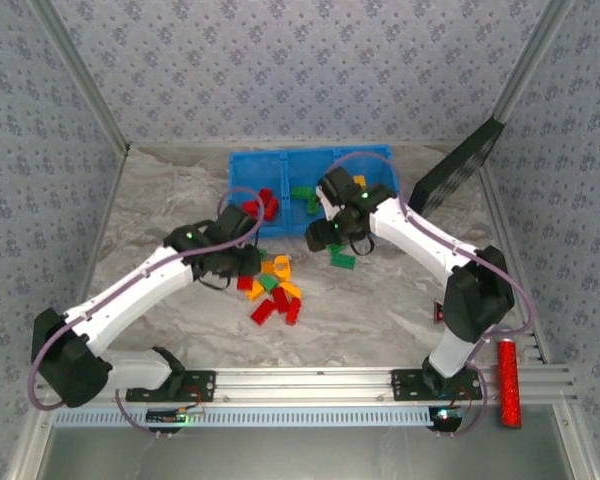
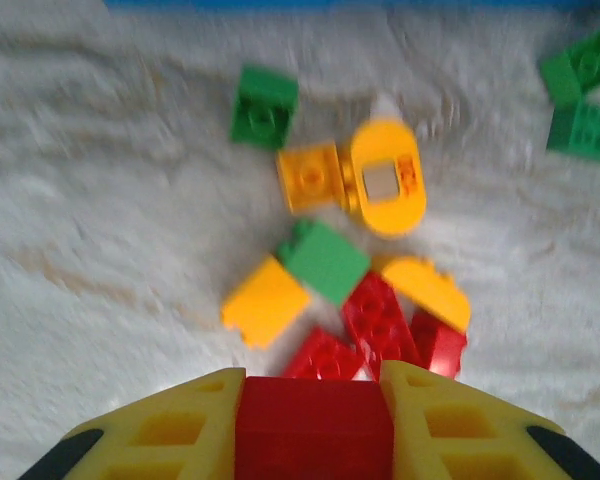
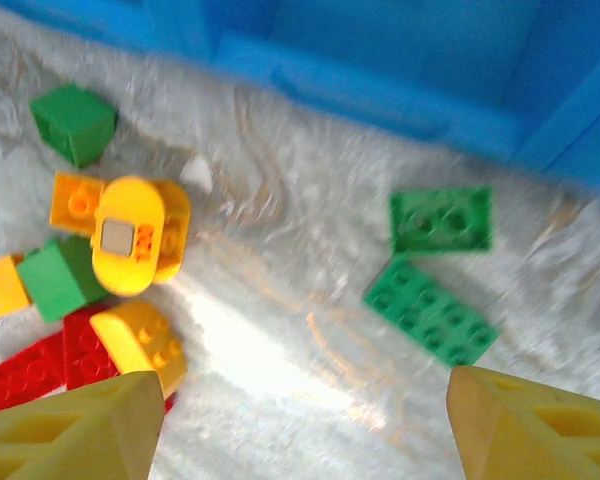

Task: Sort the legos into containers by color
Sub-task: Place the lego in the container.

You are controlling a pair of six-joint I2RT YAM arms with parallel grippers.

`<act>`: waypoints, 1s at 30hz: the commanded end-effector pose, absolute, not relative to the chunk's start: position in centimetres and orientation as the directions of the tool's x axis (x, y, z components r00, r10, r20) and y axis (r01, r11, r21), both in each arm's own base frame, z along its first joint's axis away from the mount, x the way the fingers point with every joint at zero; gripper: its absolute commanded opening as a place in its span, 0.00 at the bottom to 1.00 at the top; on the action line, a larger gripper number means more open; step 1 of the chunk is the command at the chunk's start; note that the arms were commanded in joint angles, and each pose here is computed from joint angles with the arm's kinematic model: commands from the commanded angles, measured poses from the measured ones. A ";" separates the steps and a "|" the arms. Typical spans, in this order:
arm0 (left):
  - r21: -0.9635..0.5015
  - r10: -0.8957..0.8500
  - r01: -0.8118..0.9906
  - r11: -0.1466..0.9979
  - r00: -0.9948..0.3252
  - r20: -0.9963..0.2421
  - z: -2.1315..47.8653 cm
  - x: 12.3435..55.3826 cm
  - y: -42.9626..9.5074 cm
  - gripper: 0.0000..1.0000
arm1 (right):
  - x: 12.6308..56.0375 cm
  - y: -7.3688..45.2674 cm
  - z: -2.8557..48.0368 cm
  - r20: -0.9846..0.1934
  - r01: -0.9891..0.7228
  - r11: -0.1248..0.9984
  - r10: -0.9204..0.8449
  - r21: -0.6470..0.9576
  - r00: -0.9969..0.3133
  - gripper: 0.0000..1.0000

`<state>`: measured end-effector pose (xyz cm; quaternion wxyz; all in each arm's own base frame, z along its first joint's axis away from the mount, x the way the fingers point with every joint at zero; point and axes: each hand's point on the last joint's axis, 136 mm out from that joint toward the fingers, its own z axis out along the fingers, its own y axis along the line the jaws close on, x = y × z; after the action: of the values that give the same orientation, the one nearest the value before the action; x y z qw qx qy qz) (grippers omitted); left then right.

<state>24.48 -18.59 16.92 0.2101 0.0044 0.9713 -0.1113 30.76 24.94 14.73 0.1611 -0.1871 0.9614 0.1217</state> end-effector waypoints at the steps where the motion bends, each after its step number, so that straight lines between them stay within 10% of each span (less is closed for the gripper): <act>1: -0.153 0.022 0.124 0.980 -0.841 -0.541 19.8 29.2 -18.4 0.32 | 28.2 26.0 14.2 -0.336 -0.353 0.905 -0.265 0.235 -0.904 0.77; 14: -0.118 0.028 0.121 0.986 -0.804 -0.593 17.5 46.5 -21.5 0.30 | 25.8 19.8 11.1 -0.300 -0.323 0.946 -0.304 0.012 -0.904 0.78; 30: -0.158 0.061 0.150 0.976 -0.885 -0.462 11.1 50.6 -23.7 0.36 | 30.1 21.4 9.3 -0.279 -0.614 0.789 -0.592 -0.007 -0.756 0.85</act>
<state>50.52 -22.86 10.45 0.2359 0.0419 0.9678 -0.0774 30.36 21.27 9.99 0.1536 -0.2881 0.9443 0.0422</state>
